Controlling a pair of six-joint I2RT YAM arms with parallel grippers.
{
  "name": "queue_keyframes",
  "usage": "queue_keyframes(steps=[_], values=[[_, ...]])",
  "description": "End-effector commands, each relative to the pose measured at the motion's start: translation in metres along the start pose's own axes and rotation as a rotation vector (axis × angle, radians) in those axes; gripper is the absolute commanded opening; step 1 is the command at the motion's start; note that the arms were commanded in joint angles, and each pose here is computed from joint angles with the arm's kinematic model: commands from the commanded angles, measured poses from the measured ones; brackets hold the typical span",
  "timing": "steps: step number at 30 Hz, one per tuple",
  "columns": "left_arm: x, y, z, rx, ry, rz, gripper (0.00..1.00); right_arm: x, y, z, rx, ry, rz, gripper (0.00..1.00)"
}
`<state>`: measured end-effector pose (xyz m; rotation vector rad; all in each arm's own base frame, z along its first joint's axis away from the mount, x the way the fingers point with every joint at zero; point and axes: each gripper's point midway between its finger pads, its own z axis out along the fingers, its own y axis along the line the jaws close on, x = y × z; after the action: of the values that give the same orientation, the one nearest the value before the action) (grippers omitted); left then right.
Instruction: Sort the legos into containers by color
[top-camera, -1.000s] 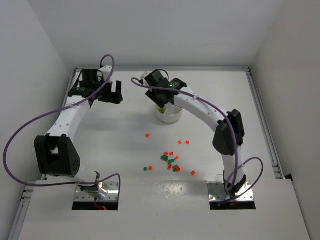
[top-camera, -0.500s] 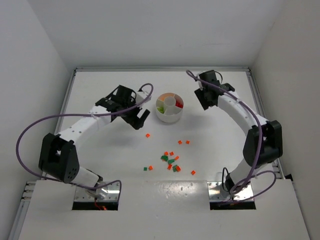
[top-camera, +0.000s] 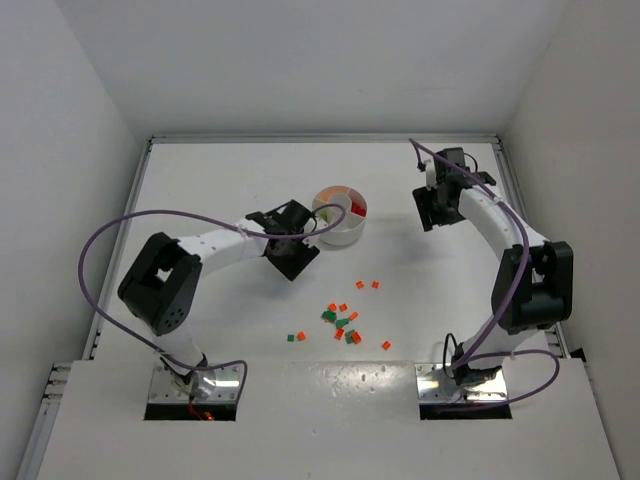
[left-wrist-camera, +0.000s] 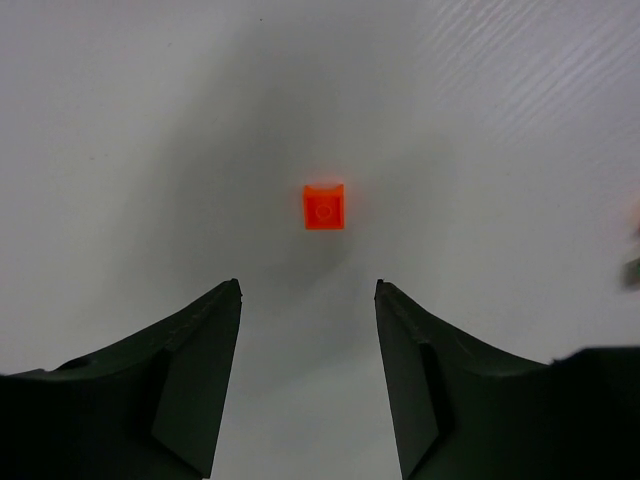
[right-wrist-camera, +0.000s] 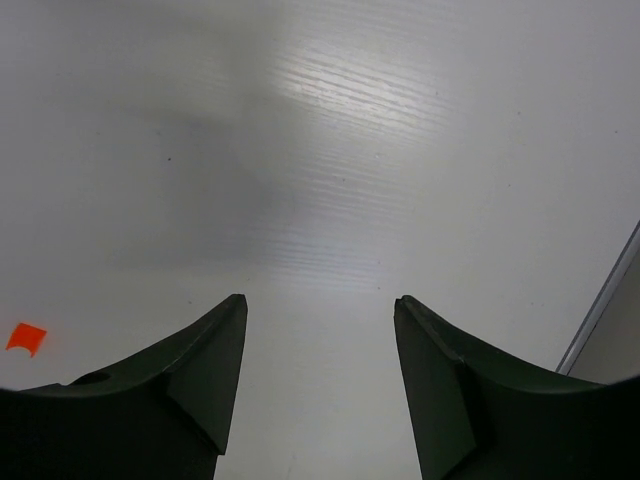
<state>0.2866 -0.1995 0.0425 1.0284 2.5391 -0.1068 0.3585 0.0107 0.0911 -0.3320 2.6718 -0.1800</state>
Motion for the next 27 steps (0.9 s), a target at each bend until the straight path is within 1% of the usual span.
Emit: queue_keyframes(steps=[1,2,3,5,6,10,12,16,19,21,22,27], values=[[-0.021,0.003,0.002,-0.019,-0.038,-0.028,0.62,-0.020,0.002,-0.007,-0.046,-0.047,0.035,0.61],[-0.019,0.003,0.005,-0.018,-0.027,-0.028,0.62,-0.024,0.003,-0.009,-0.055,-0.057,0.036,0.61],[-0.025,0.002,0.004,0.005,-0.048,-0.036,0.62,-0.022,0.003,-0.006,-0.057,-0.048,0.035,0.61],[-0.023,0.000,0.012,0.021,-0.029,-0.027,0.62,-0.023,0.005,-0.006,-0.066,-0.050,0.035,0.61],[-0.030,-0.001,0.011,0.028,-0.051,-0.027,0.62,-0.021,0.006,-0.003,-0.067,-0.041,0.034,0.61],[-0.031,-0.003,0.021,0.039,-0.045,-0.016,0.62,-0.023,0.007,-0.005,-0.076,-0.042,0.034,0.61],[-0.031,-0.010,0.024,0.083,-0.043,-0.003,0.60,-0.021,0.007,-0.002,-0.078,-0.033,0.034,0.61],[-0.028,-0.007,0.030,0.081,-0.032,-0.011,0.50,-0.021,0.007,-0.002,-0.078,-0.033,0.034,0.59],[-0.028,-0.007,0.033,0.081,-0.032,-0.011,0.49,-0.021,0.007,-0.002,-0.078,-0.033,0.034,0.59],[-0.026,-0.003,0.035,0.076,-0.031,-0.021,0.45,-0.025,0.006,-0.004,-0.076,-0.042,0.034,0.59],[-0.026,-0.003,0.035,0.076,-0.031,-0.021,0.45,-0.025,0.006,-0.004,-0.076,-0.042,0.034,0.58],[-0.021,-0.004,0.041,0.080,-0.010,-0.022,0.39,-0.023,0.007,-0.001,-0.078,-0.033,0.034,0.57]])
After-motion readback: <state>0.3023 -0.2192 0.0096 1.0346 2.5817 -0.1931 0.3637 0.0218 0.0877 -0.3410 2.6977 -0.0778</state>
